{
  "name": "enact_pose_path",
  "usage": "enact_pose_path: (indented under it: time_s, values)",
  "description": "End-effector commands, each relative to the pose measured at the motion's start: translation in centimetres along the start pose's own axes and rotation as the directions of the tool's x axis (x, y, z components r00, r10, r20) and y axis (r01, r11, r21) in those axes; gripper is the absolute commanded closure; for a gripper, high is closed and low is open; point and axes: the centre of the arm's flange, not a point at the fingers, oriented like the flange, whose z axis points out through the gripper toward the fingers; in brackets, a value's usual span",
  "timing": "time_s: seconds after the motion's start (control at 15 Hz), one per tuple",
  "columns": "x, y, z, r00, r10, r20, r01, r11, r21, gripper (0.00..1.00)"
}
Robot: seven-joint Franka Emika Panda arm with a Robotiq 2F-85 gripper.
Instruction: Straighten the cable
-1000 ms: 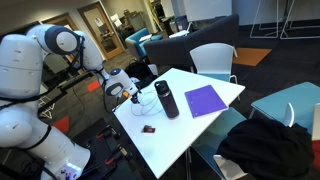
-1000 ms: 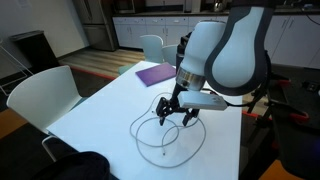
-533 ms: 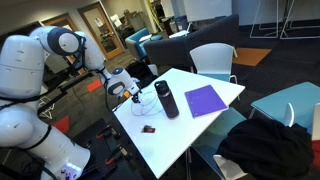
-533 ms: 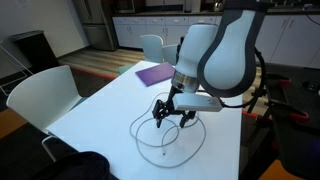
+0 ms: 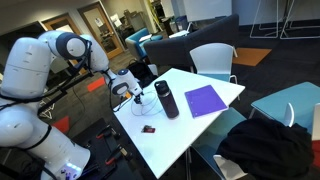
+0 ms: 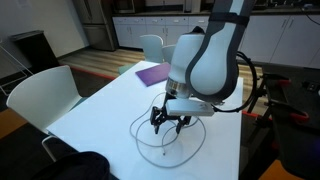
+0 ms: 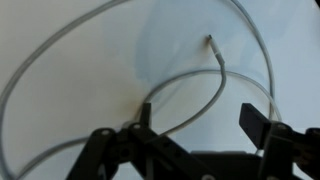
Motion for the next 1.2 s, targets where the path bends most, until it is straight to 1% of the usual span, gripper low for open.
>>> enact_pose_path:
  time_s: [0.0,0.07,0.2,0.4,0.47,0.53,0.67,0.8,0.87,1.13]
  values:
    - [0.1,-1.1,0.9,1.000,0.004,0.025,-0.003,1.000,-0.023,0.41]
    - [-0.1,-1.2,0.9,1.000,-0.001,0.024,0.002,1.000,-0.023,0.51]
    - [-0.4,-1.4,0.6,1.000,-0.011,0.021,0.012,1.000,-0.020,0.65]
    - [-1.1,-1.6,-0.2,1.000,-0.025,0.018,0.025,1.000,-0.014,0.88]
    - [-1.3,-1.6,-0.5,0.999,-0.029,0.017,0.030,0.999,-0.016,0.95]
    - [-1.6,-1.6,-0.8,0.999,-0.035,0.014,0.035,0.999,-0.018,0.99]
    - [-2.0,-1.6,-2.3,0.999,-0.049,0.000,0.049,0.999,-0.025,1.00]
    - [-2.2,-1.8,-4.6,0.997,-0.069,-0.029,0.069,0.997,-0.026,0.99]
    - [-2.3,-2.0,-6.6,0.995,-0.086,-0.048,0.085,0.996,-0.019,0.99]
    - [-0.9,-3.4,-13.7,0.988,-0.112,-0.103,0.118,0.992,0.049,0.99]
